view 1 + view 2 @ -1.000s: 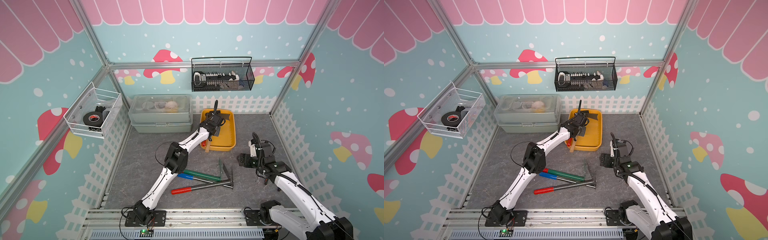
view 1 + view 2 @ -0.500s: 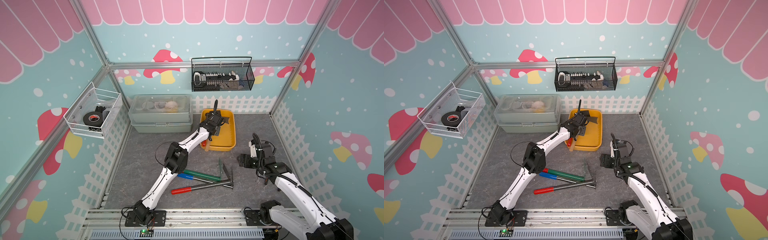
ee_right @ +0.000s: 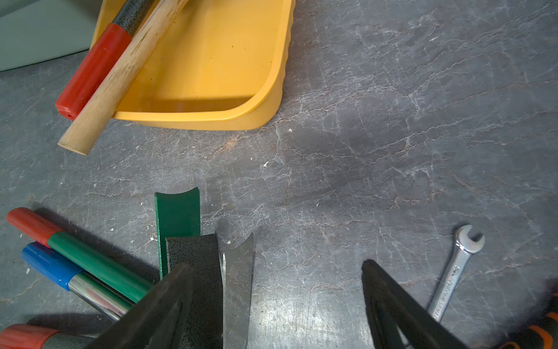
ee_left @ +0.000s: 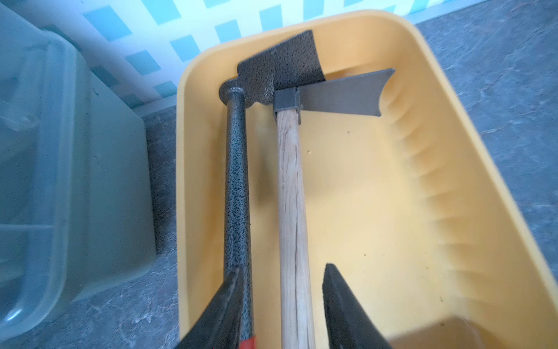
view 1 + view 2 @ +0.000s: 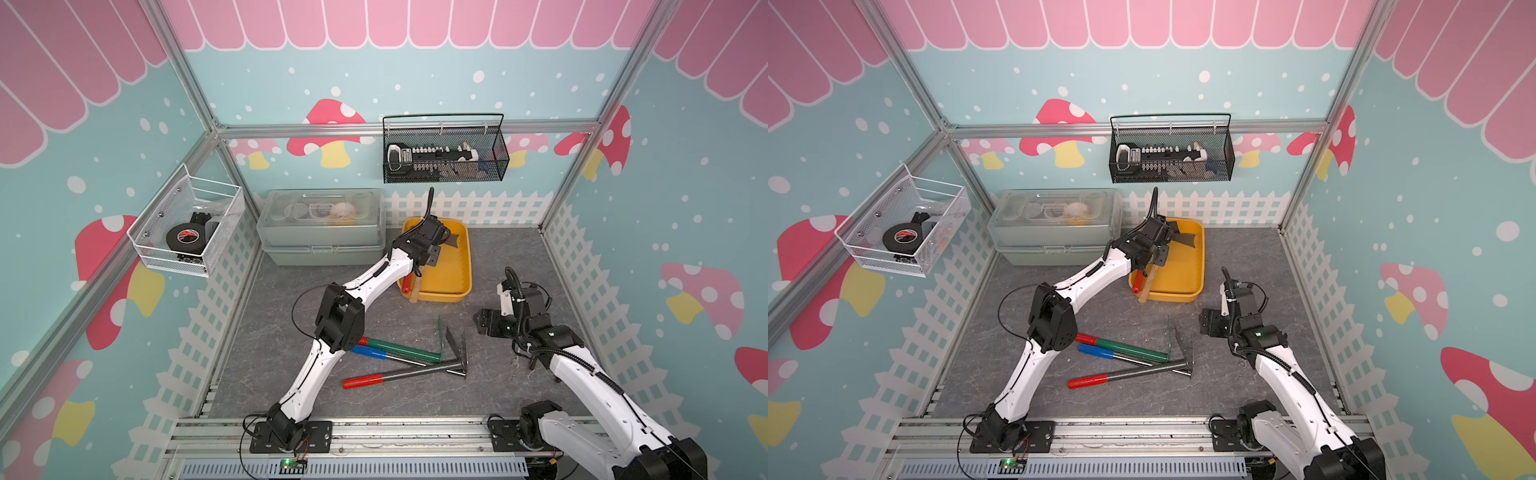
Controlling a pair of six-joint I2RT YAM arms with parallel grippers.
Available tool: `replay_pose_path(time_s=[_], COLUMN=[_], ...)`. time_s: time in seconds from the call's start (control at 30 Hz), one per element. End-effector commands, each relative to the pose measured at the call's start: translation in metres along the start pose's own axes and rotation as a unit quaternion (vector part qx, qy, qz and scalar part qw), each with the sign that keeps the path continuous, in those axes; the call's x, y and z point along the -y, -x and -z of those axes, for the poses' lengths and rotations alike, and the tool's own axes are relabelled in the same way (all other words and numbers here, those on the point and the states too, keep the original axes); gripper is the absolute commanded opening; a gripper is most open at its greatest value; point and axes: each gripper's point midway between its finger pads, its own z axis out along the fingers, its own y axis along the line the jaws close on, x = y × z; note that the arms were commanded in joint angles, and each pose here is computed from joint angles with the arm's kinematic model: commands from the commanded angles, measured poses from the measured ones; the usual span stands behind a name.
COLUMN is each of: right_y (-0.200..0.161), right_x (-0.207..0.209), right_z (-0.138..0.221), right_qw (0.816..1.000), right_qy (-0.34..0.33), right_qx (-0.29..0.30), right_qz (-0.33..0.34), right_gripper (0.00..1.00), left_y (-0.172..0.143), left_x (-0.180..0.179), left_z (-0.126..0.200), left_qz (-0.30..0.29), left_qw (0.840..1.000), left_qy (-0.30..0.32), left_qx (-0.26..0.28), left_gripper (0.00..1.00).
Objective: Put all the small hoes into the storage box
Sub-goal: Place the hoe in the storage box, then pick up the hoe from the center of the board.
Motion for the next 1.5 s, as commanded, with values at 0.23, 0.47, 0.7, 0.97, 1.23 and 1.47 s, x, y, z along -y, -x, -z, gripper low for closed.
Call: replay_pose_path(time_s=[0.23, 0.47, 0.7, 0.97, 1.23, 1.47], right_y=[-0.006, -0.008, -0.007, -0.006, -0.009, -0.006], right_x=[-0.002, -0.007, -0.013, -0.014, -0.017, -0.018], right_z=[-0.003, -0.006, -0.008, -0.010, -0.015, -0.016], right_qw=[1.000, 1.000, 0.999, 0.998, 0.998, 0.998], right_qy=[0.012, 0.028, 0.045, 0.049, 0.059, 0.060], right_qx=[-0.006, -0.008, -0.011, -0.013, -0.018, -0.019], right_qz=[0.002, 0.008, 0.018, 0.026, 0.020, 0.019], right_gripper=[0.87, 0.88, 0.89, 0.90, 0.90, 0.90], left_y=[-0.036, -0.074, -0.119, -0.166, -0.200, -0.234], left_x=[0.016, 0.011, 0.014, 0.015, 0.018, 0.027], left_z=[0.066, 0.091, 0.115, 0.146, 0.181, 0.205], left_qz=[-0.082, -0.132, -0.136, -0.149, -0.165, -0.190], left_qw=[0.994, 0.987, 0.979, 0.967, 0.956, 0.936], left_qy=[-0.065, -0.057, -0.113, -0.159, -0.198, -0.242], left_qx=[-0.043, -0.068, -0.101, -0.130, -0.139, -0.171], left_gripper=[0.44, 0.44, 0.44, 0.44, 0.46, 0.48])
